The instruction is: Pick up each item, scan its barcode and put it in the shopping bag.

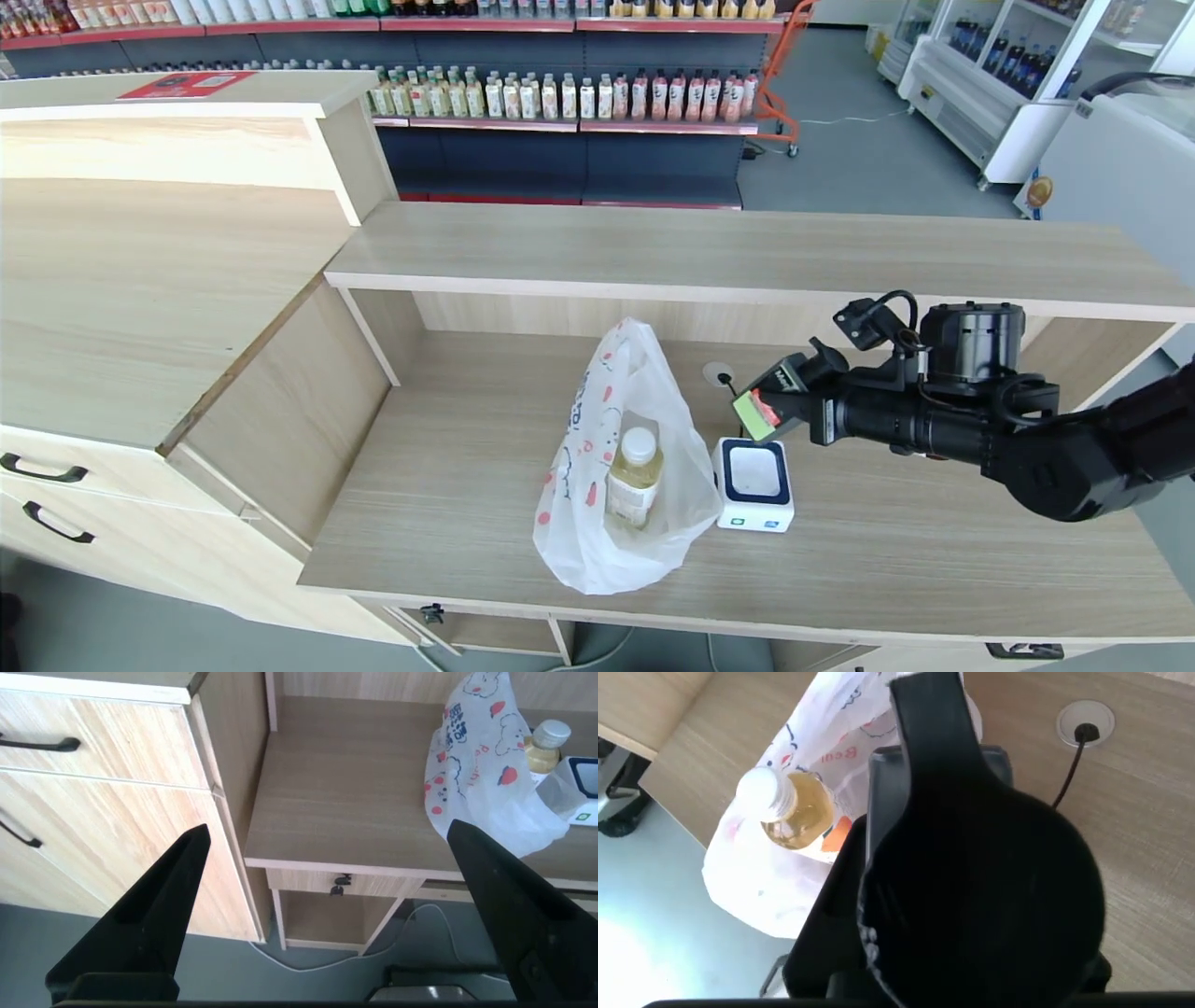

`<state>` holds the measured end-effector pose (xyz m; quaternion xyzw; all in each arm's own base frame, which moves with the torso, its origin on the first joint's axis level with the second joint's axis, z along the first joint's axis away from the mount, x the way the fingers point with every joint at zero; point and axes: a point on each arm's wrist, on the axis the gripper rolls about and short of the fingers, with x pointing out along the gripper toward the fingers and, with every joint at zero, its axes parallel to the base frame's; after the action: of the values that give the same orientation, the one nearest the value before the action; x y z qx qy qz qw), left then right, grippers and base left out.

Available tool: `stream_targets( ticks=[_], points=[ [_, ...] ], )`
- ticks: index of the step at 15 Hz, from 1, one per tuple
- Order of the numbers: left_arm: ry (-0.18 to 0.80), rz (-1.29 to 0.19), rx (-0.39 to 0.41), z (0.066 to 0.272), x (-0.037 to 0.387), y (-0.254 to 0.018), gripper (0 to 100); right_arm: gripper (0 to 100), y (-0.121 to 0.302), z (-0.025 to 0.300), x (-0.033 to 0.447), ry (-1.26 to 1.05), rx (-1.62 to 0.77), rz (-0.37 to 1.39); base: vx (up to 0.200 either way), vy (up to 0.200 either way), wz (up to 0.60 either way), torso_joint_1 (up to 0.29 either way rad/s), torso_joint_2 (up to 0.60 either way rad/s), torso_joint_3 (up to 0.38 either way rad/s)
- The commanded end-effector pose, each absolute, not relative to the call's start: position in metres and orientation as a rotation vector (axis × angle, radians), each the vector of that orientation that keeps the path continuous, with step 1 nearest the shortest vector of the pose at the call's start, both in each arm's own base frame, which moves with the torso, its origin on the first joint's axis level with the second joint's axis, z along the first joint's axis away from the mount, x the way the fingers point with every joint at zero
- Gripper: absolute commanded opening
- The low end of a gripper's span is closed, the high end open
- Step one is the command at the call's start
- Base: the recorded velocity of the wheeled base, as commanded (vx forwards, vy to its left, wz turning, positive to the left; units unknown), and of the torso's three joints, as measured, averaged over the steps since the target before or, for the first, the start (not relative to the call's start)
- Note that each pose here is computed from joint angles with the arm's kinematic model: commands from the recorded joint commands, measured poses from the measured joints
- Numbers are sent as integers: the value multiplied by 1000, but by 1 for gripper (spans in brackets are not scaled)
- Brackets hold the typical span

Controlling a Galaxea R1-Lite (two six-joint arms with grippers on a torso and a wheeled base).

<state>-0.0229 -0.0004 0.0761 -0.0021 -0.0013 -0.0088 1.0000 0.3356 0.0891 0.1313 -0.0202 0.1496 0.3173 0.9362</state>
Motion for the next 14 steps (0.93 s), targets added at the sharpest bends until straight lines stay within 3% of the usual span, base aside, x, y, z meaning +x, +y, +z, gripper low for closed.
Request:
stream_targets(
  ticks=[1, 5, 14],
  points=[
    [-3, -17, -5, 76, -23, 0, 100, 0, 92, 111, 341, 353, -72, 657, 0, 0, 0, 0, 0, 0],
    [-3, -17, -5, 76, -23, 0, 100, 0, 112, 91, 359, 309, -142, 628, 0, 0, 0, 0, 0, 0],
    [-3, -17, -5, 76, -23, 0, 100, 0, 185, 28, 422, 178, -379, 765, 0, 0, 0, 0, 0, 0]
  ],
)
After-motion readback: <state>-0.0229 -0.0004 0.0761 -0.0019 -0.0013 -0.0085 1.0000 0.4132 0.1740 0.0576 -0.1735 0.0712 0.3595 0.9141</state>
